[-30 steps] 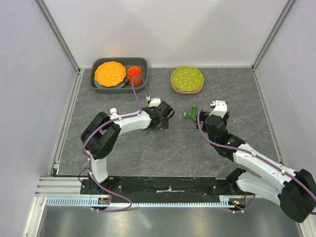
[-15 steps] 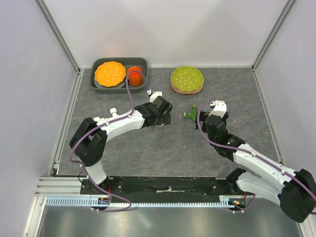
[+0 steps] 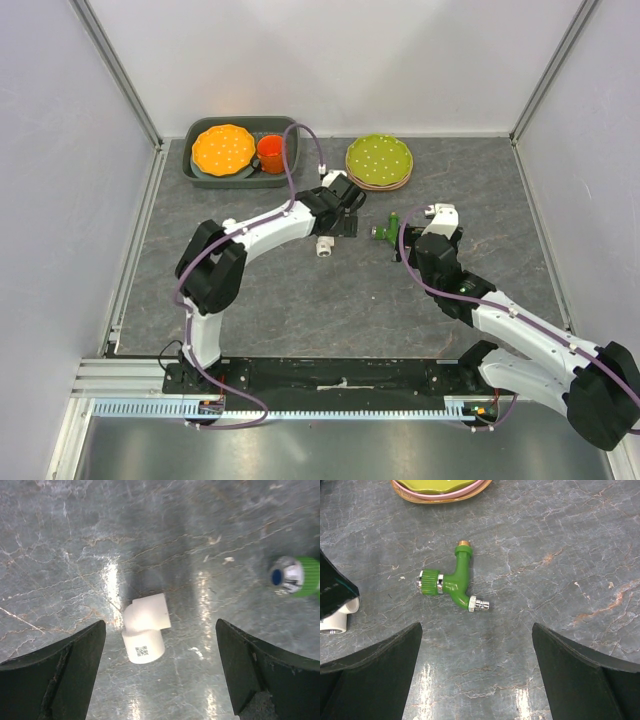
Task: Install the water faucets
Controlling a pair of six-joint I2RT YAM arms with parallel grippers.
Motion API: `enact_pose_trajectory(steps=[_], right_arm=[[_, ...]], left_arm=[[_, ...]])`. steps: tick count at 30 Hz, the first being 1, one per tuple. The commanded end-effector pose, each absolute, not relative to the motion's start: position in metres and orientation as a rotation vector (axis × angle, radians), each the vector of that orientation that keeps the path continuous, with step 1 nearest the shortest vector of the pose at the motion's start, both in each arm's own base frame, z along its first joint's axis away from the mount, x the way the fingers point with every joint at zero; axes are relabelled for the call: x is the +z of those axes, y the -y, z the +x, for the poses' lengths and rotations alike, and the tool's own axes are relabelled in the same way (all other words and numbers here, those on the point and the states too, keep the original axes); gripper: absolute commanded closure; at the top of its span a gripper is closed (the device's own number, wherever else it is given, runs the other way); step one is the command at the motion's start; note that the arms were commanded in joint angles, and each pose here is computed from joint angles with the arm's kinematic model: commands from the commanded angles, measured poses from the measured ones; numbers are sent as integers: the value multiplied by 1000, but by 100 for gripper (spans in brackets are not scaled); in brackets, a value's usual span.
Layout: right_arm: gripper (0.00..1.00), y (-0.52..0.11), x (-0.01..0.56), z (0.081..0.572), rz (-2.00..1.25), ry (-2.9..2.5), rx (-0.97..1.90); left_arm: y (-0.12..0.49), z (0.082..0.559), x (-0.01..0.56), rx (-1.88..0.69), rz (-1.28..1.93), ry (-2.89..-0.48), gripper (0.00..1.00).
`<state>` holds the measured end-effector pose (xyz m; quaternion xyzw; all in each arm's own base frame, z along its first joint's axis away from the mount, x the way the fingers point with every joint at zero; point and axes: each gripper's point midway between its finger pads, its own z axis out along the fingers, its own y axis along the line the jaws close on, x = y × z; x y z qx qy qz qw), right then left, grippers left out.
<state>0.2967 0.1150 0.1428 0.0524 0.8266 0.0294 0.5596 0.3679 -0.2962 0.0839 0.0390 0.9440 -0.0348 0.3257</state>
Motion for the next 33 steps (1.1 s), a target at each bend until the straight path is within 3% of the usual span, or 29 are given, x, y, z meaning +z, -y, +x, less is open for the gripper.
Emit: enact_pose_trajectory(steps=[1,11,23,33], right_arm=[[2,-118,149,302,142,-1921,91],[2,-119,148,303,138,-1925,96],[2,-121,147,303,134,-1928,100],[2,-122,148,303,130,-1929,108]], left_arm=[[282,373,67,38,120,-2515,4],[281,374,40,91,111,-2568,10],[285,363,21,65,103,-2638,28],[292,355,25,-19,77,-2663,51]])
